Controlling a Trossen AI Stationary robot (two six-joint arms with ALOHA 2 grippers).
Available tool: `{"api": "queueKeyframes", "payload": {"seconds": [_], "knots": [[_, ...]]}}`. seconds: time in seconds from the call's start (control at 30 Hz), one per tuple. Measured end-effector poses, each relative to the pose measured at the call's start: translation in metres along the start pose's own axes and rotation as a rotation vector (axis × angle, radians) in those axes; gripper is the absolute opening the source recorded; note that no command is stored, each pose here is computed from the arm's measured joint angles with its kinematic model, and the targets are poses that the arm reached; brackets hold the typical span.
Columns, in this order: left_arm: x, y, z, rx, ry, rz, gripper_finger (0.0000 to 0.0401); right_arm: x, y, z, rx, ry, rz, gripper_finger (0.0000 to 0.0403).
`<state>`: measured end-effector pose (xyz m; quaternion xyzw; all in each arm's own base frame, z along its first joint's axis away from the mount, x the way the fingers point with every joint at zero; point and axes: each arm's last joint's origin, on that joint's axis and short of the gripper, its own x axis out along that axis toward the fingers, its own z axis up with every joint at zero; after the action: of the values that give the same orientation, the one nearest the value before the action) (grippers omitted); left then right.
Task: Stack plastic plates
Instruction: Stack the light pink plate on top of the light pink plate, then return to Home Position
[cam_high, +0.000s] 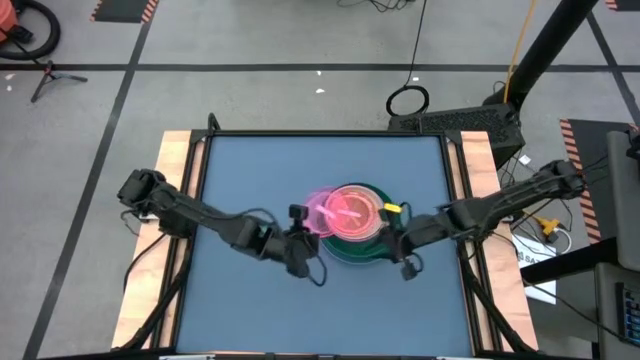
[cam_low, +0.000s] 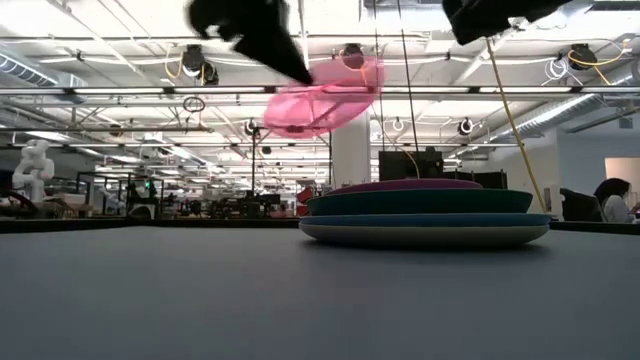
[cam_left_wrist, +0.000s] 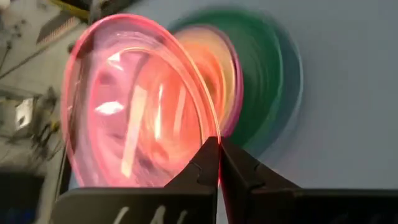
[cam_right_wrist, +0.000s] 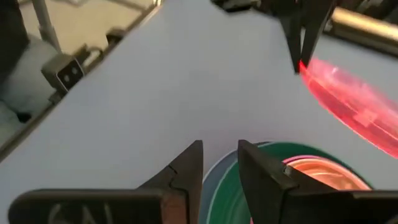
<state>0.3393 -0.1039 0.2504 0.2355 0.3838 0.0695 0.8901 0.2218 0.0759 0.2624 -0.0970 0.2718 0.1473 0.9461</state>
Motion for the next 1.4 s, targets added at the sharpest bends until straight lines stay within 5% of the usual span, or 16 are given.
{"api": "queueKeyframes", "payload": {"seconds": [0.2,0.43,0.8,1.07,1.4], "knots": [[0.035,0.019,0.009,-0.076,-0.119,-0.085,0.0006,-0.021,-0.001,-0.022,0.004,-0.141,-0.022,0.0093],[0.07,0.026,-0.001,-0.133,-0.087,-0.081,0.0018,-0.033,-0.001,-0.037,0.017,-0.192,-0.077,0.0093],[0.076,0.027,0.0,-0.129,-0.11,-0.095,0.0065,-0.027,-0.001,-0.044,0.025,-0.185,-0.079,0.0093],[0.053,0.027,-0.009,-0.06,0.015,-0.136,0.0067,-0.031,-0.001,-0.043,-0.059,-0.197,-0.087,0.0093],[-0.007,0.037,-0.047,-0.084,-0.096,-0.131,0.0067,-0.049,-0.009,-0.068,-0.064,-0.258,-0.154,0.0093]]}}
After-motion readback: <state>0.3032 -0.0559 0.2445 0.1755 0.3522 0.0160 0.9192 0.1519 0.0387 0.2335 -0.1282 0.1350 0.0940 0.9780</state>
